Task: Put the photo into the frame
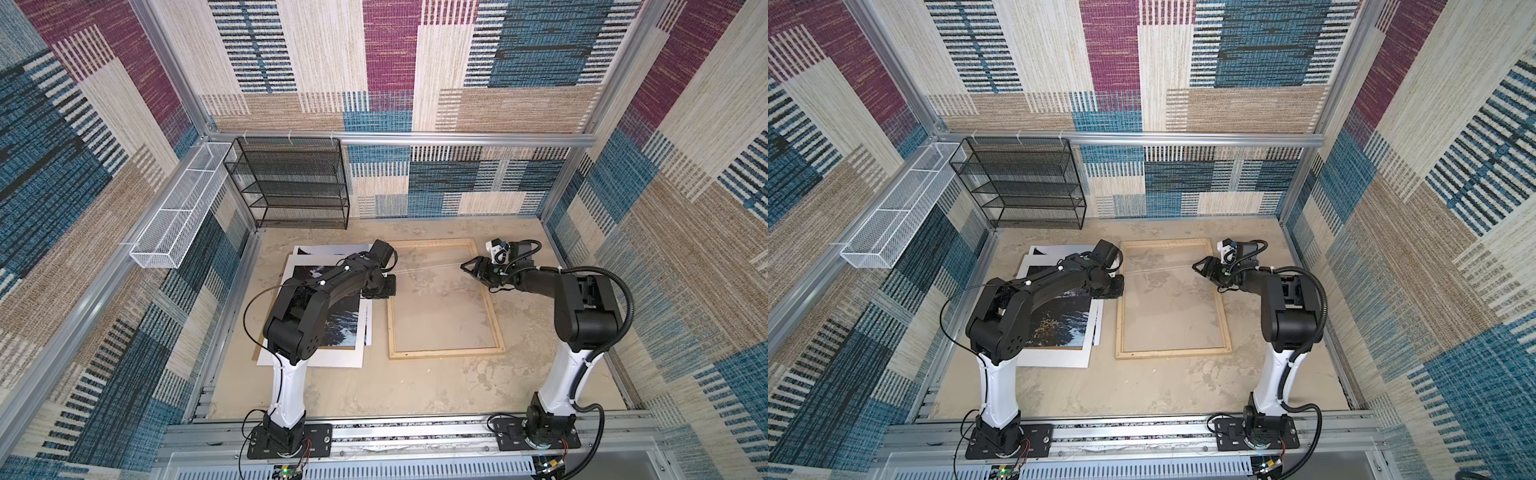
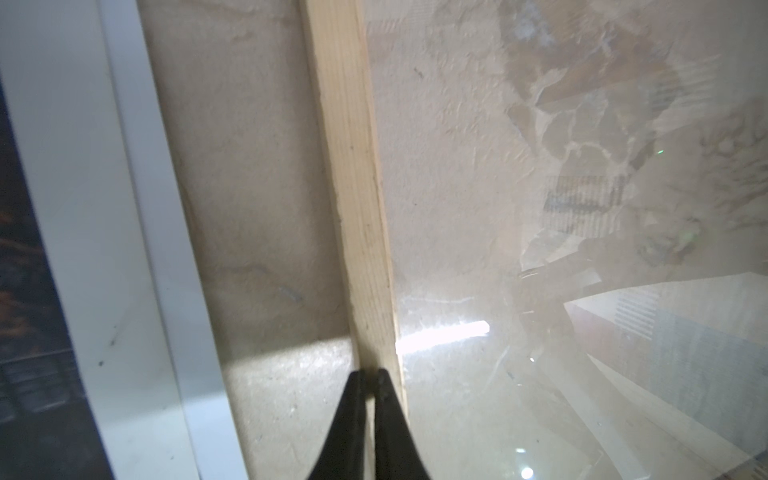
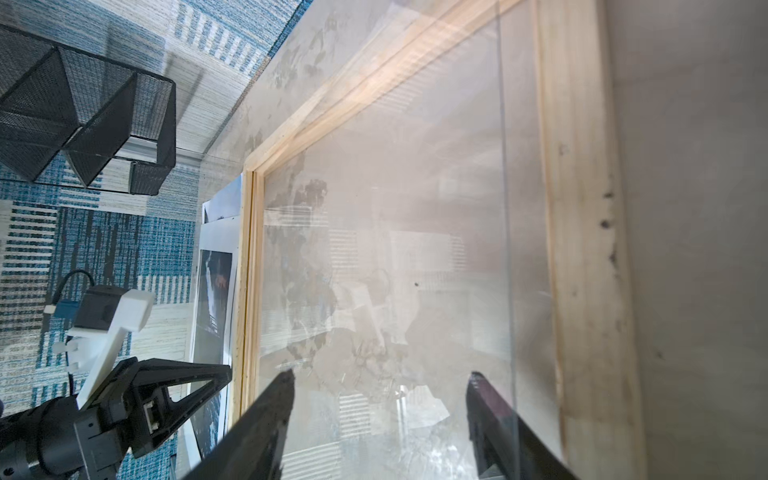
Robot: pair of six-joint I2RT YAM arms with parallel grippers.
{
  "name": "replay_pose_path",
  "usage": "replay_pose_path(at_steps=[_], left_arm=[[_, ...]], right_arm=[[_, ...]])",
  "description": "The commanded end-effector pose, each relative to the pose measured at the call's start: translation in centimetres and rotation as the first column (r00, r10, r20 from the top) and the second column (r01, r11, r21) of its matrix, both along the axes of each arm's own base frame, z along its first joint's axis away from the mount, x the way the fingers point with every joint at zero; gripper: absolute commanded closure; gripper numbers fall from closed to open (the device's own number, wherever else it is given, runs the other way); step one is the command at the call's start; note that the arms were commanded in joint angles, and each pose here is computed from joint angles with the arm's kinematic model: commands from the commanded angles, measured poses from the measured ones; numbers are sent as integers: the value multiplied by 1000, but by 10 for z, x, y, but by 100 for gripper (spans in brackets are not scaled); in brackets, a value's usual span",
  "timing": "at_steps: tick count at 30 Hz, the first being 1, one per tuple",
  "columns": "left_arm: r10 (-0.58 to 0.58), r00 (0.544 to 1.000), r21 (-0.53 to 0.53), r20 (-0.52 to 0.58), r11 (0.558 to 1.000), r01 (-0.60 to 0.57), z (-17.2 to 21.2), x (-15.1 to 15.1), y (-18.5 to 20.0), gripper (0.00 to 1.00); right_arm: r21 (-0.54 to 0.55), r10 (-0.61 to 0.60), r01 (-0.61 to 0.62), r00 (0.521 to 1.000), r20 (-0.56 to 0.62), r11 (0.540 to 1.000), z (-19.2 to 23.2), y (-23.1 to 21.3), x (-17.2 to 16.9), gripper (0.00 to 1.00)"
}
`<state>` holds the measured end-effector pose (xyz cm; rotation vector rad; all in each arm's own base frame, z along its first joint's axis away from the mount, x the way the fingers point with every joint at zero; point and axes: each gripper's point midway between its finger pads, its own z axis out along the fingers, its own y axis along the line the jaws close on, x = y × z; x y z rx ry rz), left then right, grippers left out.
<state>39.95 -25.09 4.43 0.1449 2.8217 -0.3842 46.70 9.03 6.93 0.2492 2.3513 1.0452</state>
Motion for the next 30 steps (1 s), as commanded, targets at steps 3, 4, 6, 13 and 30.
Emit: replay_pose_path(at_steps=[3, 4, 6, 13, 30], left_arm=[[-19, 1000, 38, -23, 999, 20, -8, -6, 5, 90], [-19, 1000, 37, -22, 999, 20, -8, -6, 5, 90], [-20, 1000, 37, -23, 999, 20, -8, -6, 5, 90], [-22, 999, 33, -23, 999, 23, -8, -5, 4, 90], [-30, 999, 33, -20, 999, 31, -7, -5, 3, 90]], right_arm=[[-48, -13, 15, 999, 38, 999, 11, -6, 6, 31], [-54, -14, 16, 999, 39, 998, 11, -6, 6, 31], [-69, -22, 25, 999, 40, 997, 12, -9, 7, 30], [-118, -43, 47, 998, 38, 992, 12, -16, 10, 29], [-192, -88, 97, 995, 56, 977, 21, -29, 12, 27]])
